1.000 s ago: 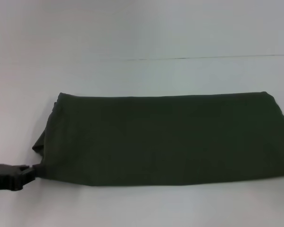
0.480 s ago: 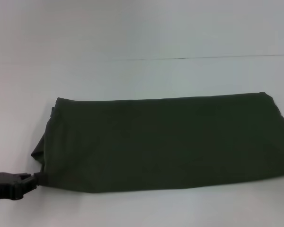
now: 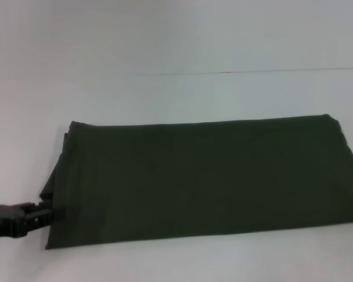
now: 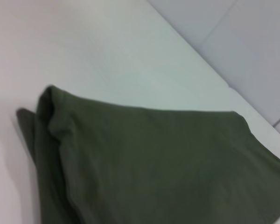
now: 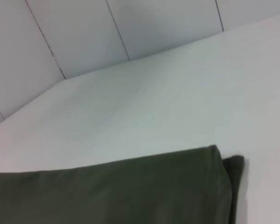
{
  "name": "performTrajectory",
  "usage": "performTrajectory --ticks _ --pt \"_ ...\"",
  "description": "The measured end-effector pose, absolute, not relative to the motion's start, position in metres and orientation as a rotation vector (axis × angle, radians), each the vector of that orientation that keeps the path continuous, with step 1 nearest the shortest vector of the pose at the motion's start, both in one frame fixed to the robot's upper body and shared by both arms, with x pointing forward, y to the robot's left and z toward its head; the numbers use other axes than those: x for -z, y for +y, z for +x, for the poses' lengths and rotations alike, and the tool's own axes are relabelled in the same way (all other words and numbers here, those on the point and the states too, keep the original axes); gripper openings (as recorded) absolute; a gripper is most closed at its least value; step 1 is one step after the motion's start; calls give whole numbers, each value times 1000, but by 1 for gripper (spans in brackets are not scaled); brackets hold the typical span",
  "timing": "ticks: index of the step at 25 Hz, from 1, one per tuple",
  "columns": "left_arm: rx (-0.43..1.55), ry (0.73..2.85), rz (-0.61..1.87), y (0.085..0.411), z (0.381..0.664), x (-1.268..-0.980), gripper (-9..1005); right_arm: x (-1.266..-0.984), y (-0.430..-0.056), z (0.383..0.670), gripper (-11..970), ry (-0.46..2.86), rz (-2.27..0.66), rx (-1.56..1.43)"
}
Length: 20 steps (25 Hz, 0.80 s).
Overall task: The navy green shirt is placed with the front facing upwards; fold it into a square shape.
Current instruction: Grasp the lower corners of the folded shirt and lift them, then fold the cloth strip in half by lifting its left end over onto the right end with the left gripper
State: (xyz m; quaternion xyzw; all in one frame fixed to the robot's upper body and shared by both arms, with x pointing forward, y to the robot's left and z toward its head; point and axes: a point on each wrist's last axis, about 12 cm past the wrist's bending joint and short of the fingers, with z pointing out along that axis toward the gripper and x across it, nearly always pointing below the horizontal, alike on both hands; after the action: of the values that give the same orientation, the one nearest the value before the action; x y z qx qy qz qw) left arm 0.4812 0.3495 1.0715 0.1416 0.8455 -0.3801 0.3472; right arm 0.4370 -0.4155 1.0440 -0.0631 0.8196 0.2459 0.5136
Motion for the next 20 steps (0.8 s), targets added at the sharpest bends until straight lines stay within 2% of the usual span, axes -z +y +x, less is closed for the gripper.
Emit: performTrajectory --ticks 6,12,18,20 --pt "943 2135 337 353 494 -1079 501 -1050 -408 446 640 1910 -212 -586" --pt "906 2174 188 354 521 -1087 681 -1055 -387 465 922 1842 -324 -633" --pt "913 2226 143 349 537 -1092 787 -1063 -358 484 936 1809 -547 -750" --pt "921 2233 131 350 541 -1096 789 -1065 -352 486 940 1809 -604 -774"
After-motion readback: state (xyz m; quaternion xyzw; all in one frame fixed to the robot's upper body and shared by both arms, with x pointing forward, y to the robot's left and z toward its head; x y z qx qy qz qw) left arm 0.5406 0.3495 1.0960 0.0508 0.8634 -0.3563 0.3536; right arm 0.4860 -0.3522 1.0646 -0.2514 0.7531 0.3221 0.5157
